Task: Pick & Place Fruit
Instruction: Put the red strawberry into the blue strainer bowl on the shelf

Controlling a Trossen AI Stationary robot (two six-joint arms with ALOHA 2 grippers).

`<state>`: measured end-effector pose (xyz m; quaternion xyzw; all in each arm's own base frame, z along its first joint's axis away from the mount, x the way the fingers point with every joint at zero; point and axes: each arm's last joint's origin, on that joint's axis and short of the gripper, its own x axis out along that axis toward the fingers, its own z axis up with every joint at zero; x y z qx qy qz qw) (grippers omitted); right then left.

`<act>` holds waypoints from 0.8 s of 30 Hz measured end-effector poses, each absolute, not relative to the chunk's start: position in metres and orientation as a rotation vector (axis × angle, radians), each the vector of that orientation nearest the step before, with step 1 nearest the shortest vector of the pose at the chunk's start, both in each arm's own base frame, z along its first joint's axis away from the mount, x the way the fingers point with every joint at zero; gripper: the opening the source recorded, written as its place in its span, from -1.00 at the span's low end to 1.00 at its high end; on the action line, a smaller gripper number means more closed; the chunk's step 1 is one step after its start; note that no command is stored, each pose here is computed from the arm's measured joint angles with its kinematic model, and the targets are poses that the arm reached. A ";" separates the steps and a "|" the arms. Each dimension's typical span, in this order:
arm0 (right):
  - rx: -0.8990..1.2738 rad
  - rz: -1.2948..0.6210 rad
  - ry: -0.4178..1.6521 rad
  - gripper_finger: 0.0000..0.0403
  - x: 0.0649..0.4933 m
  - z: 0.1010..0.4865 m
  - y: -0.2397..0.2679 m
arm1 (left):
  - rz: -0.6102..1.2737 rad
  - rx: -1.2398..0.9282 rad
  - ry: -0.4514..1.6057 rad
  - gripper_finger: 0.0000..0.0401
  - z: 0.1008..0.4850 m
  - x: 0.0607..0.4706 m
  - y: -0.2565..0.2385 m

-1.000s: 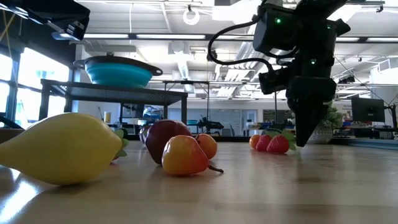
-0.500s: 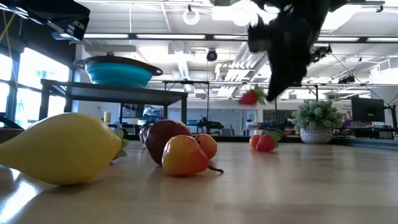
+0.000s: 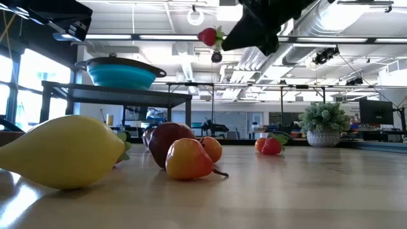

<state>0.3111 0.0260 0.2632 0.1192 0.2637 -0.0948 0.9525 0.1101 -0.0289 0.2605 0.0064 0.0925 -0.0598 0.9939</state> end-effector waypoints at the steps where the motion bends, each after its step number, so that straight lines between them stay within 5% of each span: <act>1: 0.233 -0.204 0.521 -0.98 0.312 0.264 0.026 | -0.120 0.013 0.185 -1.00 0.261 0.110 -0.029; 17: 0.039 -0.272 0.110 -0.98 0.325 0.303 0.023 | -0.121 0.012 0.184 -1.00 0.261 0.110 -0.029; 24: 0.042 -0.261 0.090 -0.98 0.332 0.298 0.024 | -0.123 0.012 0.185 -1.00 0.261 0.110 -0.029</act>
